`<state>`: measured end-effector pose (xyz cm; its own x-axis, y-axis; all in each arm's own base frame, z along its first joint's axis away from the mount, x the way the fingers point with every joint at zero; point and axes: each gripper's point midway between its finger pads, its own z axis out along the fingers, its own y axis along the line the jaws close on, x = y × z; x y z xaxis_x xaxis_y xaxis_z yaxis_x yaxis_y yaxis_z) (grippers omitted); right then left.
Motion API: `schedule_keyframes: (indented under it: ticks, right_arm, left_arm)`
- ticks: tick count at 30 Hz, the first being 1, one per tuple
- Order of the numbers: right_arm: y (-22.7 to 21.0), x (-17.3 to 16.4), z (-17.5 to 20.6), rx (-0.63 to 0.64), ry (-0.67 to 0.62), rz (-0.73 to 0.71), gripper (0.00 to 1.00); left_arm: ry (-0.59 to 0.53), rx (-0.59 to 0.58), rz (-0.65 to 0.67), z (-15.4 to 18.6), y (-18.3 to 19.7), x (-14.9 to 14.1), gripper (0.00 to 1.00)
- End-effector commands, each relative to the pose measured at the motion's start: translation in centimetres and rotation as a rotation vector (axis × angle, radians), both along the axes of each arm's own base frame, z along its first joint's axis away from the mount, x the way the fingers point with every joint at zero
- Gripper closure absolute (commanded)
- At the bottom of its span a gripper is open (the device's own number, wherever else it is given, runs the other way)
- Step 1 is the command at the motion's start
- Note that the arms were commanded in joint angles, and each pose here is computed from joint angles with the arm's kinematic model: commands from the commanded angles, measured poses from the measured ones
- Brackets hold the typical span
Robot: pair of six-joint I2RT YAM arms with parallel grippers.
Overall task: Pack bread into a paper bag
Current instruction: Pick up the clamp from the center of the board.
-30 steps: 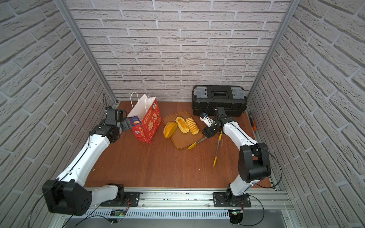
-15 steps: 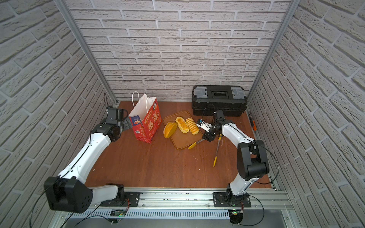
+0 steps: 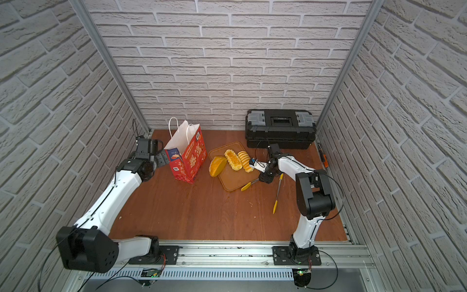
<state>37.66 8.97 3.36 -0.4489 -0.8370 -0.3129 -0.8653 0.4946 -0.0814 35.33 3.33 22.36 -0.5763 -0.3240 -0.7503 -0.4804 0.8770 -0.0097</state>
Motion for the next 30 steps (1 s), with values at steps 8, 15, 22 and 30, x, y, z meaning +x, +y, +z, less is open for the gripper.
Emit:
schedule_keyframes:
  ticks: [8, 15, 22, 30]
  right_arm:
    - [0.0, 0.0, -0.8, -0.051, 0.026, 0.012, 0.83]
    - [0.0, -1.0, 0.7, -0.073, 0.006, -0.034, 0.98]
    - [-0.4, -2.0, 4.5, -0.06, -0.14, -0.187, 0.98]
    - [-4.4, 1.5, 6.5, 0.113, -0.159, -0.612, 0.98]
  left_arm:
    - [-0.043, 0.0, 0.016, 1.5, 0.7, -0.1, 0.07]
    - [-0.039, -0.009, 0.018, 1.2, 0.6, 0.0, 0.07]
    - [-0.043, -0.017, 0.015, 1.2, 0.5, 0.1, 0.07]
    - [-0.045, -0.029, 0.001, 1.2, 0.1, 0.2, 0.07]
